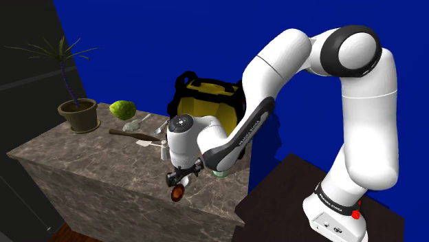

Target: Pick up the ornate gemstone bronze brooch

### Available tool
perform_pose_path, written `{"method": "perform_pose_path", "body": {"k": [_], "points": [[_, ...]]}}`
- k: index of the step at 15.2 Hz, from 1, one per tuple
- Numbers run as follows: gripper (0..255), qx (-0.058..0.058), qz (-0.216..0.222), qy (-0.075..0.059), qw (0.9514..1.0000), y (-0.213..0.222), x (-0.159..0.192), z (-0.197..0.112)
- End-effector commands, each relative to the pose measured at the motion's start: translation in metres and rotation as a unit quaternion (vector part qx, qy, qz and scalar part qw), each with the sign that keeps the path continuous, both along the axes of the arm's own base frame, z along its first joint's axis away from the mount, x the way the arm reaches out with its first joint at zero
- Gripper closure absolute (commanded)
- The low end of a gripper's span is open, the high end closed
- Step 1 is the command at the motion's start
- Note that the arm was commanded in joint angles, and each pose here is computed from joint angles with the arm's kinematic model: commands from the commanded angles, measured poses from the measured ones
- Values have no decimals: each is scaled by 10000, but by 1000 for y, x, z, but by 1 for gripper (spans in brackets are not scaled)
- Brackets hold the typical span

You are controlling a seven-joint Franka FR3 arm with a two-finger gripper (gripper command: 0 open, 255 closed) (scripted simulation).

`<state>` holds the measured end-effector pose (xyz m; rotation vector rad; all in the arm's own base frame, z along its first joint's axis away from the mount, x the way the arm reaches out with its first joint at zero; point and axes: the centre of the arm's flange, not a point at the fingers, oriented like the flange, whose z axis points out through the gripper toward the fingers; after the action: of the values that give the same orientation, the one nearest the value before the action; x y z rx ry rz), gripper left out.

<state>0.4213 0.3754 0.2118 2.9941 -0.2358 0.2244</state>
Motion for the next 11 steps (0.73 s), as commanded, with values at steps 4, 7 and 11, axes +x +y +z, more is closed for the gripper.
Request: {"method": "perform_pose_path", "body": {"k": [4,7,11], "points": [[0,-85,-84,-102,9999,32,18,-45],[0,-85,-84,-102,9999,32,18,-61],[0,-85,-84,-102,9999,32,18,-80]]}}
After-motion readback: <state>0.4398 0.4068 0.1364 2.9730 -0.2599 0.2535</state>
